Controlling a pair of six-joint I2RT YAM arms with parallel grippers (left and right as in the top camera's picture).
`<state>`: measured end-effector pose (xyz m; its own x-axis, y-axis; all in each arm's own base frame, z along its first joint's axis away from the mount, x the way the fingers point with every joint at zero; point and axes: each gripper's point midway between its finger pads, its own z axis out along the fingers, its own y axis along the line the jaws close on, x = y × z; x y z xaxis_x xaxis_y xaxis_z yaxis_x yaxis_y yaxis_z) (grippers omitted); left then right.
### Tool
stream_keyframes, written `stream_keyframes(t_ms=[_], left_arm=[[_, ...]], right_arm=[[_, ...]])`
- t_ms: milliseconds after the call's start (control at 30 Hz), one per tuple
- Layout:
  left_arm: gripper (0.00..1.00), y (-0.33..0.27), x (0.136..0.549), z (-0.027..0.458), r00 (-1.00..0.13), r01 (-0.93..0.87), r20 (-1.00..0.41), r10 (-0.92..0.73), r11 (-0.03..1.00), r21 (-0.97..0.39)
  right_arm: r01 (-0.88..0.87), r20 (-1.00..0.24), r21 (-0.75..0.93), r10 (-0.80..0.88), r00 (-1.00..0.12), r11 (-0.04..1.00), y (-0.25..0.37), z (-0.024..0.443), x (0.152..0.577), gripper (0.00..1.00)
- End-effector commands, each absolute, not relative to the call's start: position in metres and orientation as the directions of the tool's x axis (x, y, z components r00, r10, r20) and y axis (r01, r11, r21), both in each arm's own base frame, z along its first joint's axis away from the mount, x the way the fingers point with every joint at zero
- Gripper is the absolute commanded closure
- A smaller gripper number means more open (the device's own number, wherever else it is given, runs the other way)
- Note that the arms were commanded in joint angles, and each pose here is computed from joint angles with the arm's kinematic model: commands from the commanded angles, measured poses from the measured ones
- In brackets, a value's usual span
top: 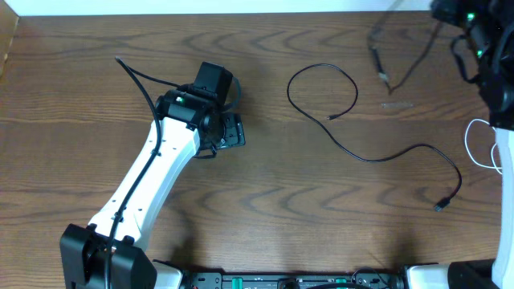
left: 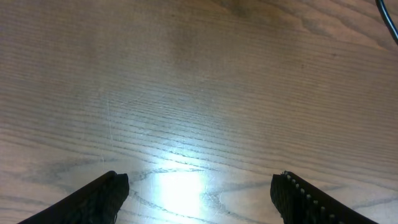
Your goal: Untangle cables
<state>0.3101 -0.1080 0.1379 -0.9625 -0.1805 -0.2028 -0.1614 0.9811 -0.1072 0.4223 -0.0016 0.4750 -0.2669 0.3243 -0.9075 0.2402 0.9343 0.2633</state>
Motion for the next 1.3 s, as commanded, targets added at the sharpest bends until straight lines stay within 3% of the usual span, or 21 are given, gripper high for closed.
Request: stream_keyframes(t_ms=[0, 267, 700, 1000, 1267], left_arm=[[0.21, -0.105, 0.309, 0.135, -0.963, -0.169, -0.197, -0.184, 0.981, -0.091], [0.21, -0.105, 0.309, 0.135, -0.963, -0.169, -0.197, -0.184, 0.981, -0.091], [0.21, -0.103, 0.305, 0.134, -0.966, -0.171, -0.181, -0.183, 0.982, -0.083], [0.21, -0.104, 0.305, 0.134, -0.966, -0.174, -0.179, -0.187, 0.981, -0.085], [0.21, -0.104, 0.305, 0.134, -0.966, -0.174, -0.179, -0.187, 0.981, -0.085]], right_arm=[[0.404, -0.939, 0.137, 0.248, -0.238, 0.905, -0.063, 0.480, 0.412, 0.99], [0.585, -0.910, 0.099, 0.311, -0.274, 0.805, -0.145, 0.452, 0.399, 0.99], [0.719, -0.688, -0.050, 0.498, -0.528, 0.694, -0.228, 0.316, 0.401, 0.99], [0.754, -0.547, -0.043, 0.616, -0.567, 0.655, -0.259, 0.256, 0.393, 0.99], [0.794, -0.480, -0.065, 0.678, -0.556, 0.605, -0.280, 0.230, 0.375, 0.99]])
